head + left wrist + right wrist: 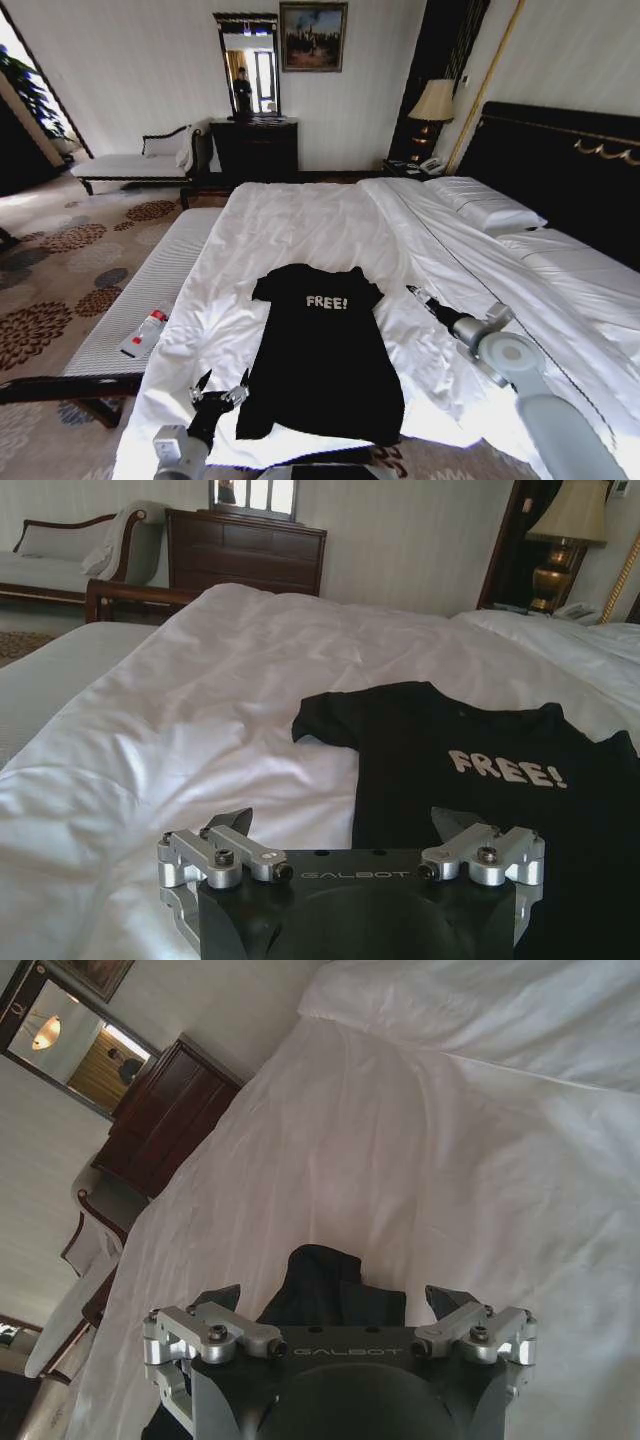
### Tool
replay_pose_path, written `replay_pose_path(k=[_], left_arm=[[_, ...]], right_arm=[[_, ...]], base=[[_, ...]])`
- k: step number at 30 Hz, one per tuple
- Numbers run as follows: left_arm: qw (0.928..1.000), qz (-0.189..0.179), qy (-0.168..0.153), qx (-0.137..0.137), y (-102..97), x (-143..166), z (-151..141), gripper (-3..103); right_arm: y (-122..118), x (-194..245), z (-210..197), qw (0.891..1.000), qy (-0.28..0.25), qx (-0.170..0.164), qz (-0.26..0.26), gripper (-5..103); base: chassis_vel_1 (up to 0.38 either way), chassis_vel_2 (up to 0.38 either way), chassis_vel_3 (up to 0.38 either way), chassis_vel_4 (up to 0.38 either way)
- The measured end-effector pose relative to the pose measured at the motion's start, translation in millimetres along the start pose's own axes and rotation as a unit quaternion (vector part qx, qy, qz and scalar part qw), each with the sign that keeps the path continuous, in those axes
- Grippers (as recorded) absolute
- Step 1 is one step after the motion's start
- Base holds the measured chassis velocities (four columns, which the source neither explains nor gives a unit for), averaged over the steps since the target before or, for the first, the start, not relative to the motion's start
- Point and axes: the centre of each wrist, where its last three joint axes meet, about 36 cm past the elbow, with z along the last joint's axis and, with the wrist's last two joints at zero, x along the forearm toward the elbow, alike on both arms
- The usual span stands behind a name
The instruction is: Fold the clothes on the bed.
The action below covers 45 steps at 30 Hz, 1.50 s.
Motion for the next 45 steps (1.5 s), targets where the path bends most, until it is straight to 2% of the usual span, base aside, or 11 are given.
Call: replay_pose_path(k=[5,8,14,19,22,27,31,36,40,42,45], left_arm=[[0.9996,0.019,-0.005,0.020,4.7,-2,-17,100],[0.9994,0.031,-0.001,0.016,7.1,-1,-23,100],[0.9995,0.032,0.008,-0.002,16.1,-2,-27,100],[0.9995,0.025,0.015,0.006,21.0,5,-35,100],[0.9996,0.024,0.015,0.006,22.7,6,-40,100],[0.9997,0.021,0.013,0.006,24.4,3,-44,100],[0.9997,0.017,0.013,0.011,24.0,4,-43,100],[0.9998,0.014,0.012,0.011,24.7,4,-43,100],[0.9998,0.013,0.010,0.014,24.1,4,-44,100],[0.9998,0.013,0.010,0.015,23.9,4,-43,100],[0.9997,0.013,0.011,0.017,22.9,4,-42,100]], right_arm=[[-17,-38,3,0.999,0.026,0.027,-0.014,100],[-26,-58,7,0.999,0.040,0.034,-0.008,100],[-38,-102,11,0.998,0.058,0.013,0.007,102],[-41,-124,17,0.998,0.057,0.003,0.009,89],[-42,-131,22,0.998,0.055,-0.008,0.011,86],[-44,-136,36,0.998,0.059,-0.019,0.011,73],[-54,-138,42,0.998,0.058,-0.023,0.016,51],[-59,-139,43,0.998,0.055,-0.026,0.021,41],[-62,-140,40,0.998,0.052,-0.025,0.025,19],[-63,-140,39,0.998,0.052,-0.024,0.026,19],[-65,-138,38,0.998,0.050,-0.022,0.029,3]], base=[[0.000,0.000,0.000,0.000],[0.000,0.000,0.000,0.000],[0.000,0.000,0.000,0.000],[0.000,0.000,0.000,0.000],[0.000,0.000,0.000,0.000],[0.000,0.000,0.000,0.000],[0.000,0.000,0.000,0.000],[0.000,0.000,0.000,0.000],[0.000,0.000,0.000,0.000],[0.000,0.000,0.000,0.000],[0.000,0.000,0.000,0.000]])
